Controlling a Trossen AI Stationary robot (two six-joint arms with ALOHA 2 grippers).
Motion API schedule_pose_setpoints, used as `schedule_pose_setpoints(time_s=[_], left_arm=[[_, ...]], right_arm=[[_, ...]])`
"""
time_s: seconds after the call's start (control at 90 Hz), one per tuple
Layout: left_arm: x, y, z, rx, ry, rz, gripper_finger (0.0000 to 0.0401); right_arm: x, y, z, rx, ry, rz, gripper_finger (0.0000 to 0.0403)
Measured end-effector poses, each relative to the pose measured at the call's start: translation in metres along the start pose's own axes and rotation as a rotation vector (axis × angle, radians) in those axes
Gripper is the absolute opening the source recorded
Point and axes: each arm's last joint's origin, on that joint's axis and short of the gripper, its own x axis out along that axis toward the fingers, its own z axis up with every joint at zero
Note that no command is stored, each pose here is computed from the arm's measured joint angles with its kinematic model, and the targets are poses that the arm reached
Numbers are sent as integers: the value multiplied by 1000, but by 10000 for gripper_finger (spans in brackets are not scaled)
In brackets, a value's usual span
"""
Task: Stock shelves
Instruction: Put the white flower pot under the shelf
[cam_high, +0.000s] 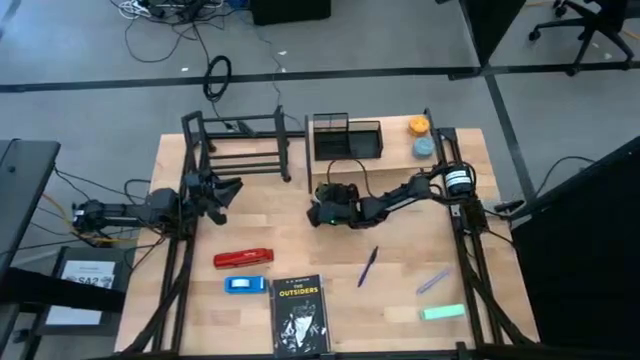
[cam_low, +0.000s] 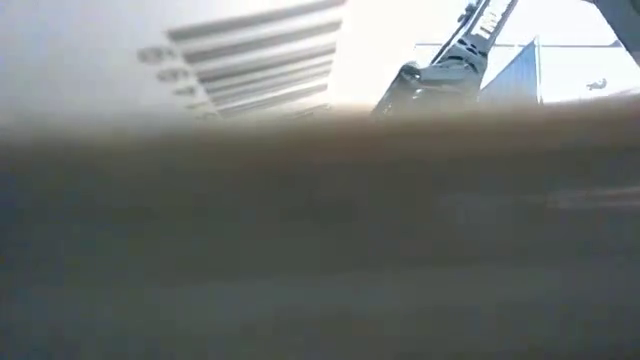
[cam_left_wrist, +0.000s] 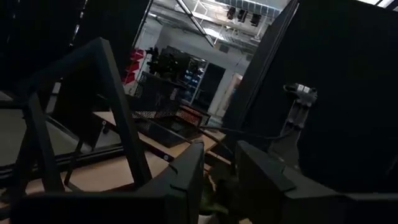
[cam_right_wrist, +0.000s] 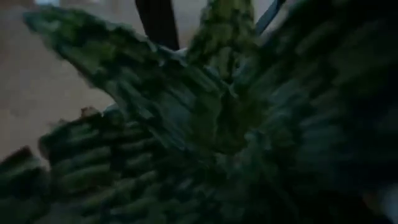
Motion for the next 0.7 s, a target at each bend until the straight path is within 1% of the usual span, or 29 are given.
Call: schedule_pose_setpoints(time_s=[0.156, 0.189, 0.244, 0.3, 0.344, 0.444, 0.5, 0.6, 0.7], left_arm=[[0, 0, 0, 0, 0, 0, 76], [0, 0, 0, 0, 0, 0, 76], [0, 0, 0, 0, 0, 0, 76], [0, 0, 0, 0, 0, 0, 76], [0, 0, 0, 0, 0, 0, 76], [0, 0, 0, 0, 0, 0, 76], [0, 0, 0, 0, 0, 0, 76], [0, 0, 0, 0, 1, 0, 76], [0, 0, 0, 1, 2, 0, 76]], right_arm=[[1, -5, 2, -37, -62, -75, 319], [2, -5, 3, -41, -67, -79, 332], [2, -6, 4, -43, -68, -83, 367], [3, -6, 3, -47, -61, -86, 381], [2, -7, 2, -53, -56, -90, 372], [-3, -6, 4, -85, -43, -90, 334], [-9, -5, 5, -103, -31, -86, 323], [-22, -4, 6, -134, 2, -88, 323], [-37, -5, 5, -110, 52, -88, 351]])
